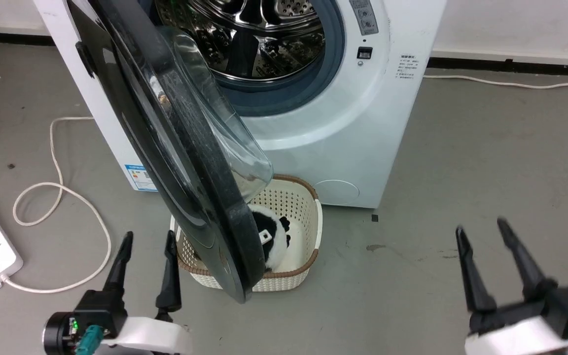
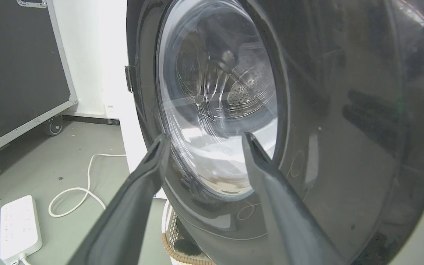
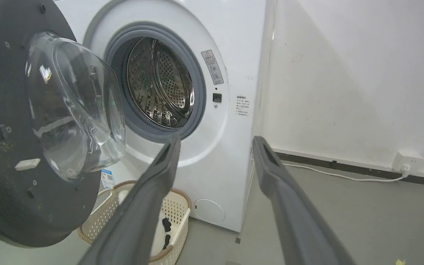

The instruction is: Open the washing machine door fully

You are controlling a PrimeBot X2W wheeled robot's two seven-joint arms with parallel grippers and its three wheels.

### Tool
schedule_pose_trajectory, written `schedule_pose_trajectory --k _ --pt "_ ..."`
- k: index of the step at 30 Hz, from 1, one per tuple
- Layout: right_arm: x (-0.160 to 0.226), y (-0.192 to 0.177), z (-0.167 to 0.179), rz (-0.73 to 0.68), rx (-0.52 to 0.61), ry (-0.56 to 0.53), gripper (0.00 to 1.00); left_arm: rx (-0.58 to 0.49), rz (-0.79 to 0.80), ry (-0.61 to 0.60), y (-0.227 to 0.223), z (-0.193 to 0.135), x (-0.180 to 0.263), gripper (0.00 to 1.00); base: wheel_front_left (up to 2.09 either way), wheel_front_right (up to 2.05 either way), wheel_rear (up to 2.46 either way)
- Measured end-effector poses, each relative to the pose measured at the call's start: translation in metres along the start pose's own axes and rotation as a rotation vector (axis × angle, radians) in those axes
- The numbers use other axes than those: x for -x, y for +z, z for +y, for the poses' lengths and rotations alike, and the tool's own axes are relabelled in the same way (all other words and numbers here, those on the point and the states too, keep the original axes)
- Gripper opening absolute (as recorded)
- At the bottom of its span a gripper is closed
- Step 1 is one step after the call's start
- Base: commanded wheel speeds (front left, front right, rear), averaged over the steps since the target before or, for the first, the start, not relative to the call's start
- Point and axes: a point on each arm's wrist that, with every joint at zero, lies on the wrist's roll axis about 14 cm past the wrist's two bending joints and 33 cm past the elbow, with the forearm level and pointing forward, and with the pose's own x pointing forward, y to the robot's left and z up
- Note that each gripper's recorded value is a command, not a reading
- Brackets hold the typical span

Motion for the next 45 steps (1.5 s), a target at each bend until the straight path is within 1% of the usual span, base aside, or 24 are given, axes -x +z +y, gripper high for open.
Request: schedule_pose_trajectory --k 4,9,18,19,20,24,27,32,36,40,43,45 --pt "0.011 -0.01 0.0 0.036 -0.007 -0.011 1.0 -0.007 -0.003 -0.012 0.001 -0.005 0.0 1.0 0.0 0.0 0.0" --pt "0.012 -0.008 0.0 0.03 -0.03 -0.017 1.0 -0.013 -0.005 -0.019 0.002 -0.008 0.001 1.0 0.0 0.0 0.0" --pt "0.012 -0.01 0.001 0.037 -0.034 -0.014 1.0 -0.012 0.006 -0.02 -0.001 -0.01 0.003 1.0 0.0 0.0 0.0" --pt "0.012 -0.01 0.001 0.037 -0.035 -0.014 1.0 -0.011 0.006 -0.021 -0.001 -0.01 0.003 0.81 0.0 0.0 0.0" --pt "0.012 -0.01 0.002 0.036 -0.038 -0.014 1.0 -0.012 0.006 -0.022 -0.001 -0.011 0.003 0.0 0.0 0.0 0.0" --pt "0.012 -0.011 0.003 0.037 -0.042 -0.012 1.0 -0.013 -0.017 -0.026 0.006 -0.012 0.002 0.0 0.0 0.0 0.0" --pt "0.011 -0.011 0.003 0.037 -0.043 -0.011 1.0 -0.014 -0.084 0.007 0.027 -0.005 -0.002 0.0 0.0 0.0 0.0" --pt "0.012 -0.008 0.003 0.03 -0.043 -0.01 1.0 0.0 -0.296 0.091 0.095 0.009 -0.005 0.0 0.0 0.0 0.0" --pt "0.013 -0.006 0.003 0.024 -0.045 -0.012 1.0 0.028 -0.485 0.112 0.155 0.008 -0.001 0.0 0.0 0.0 0.0" --pt "0.015 -0.003 0.002 0.016 -0.049 -0.016 1.0 0.05 -0.607 0.07 0.192 -0.006 0.006 0.0 0.0 0.0 0.0" --pt "0.016 -0.002 0.001 0.014 -0.049 -0.02 1.0 0.06 -0.622 0.011 0.197 -0.026 0.006 0.0 0.0 0.0 0.0" --pt "0.017 -0.002 0.0 0.013 -0.057 -0.025 1.0 0.049 -0.599 -0.053 0.19 -0.045 0.004 0.0 0.0 0.0 0.0"
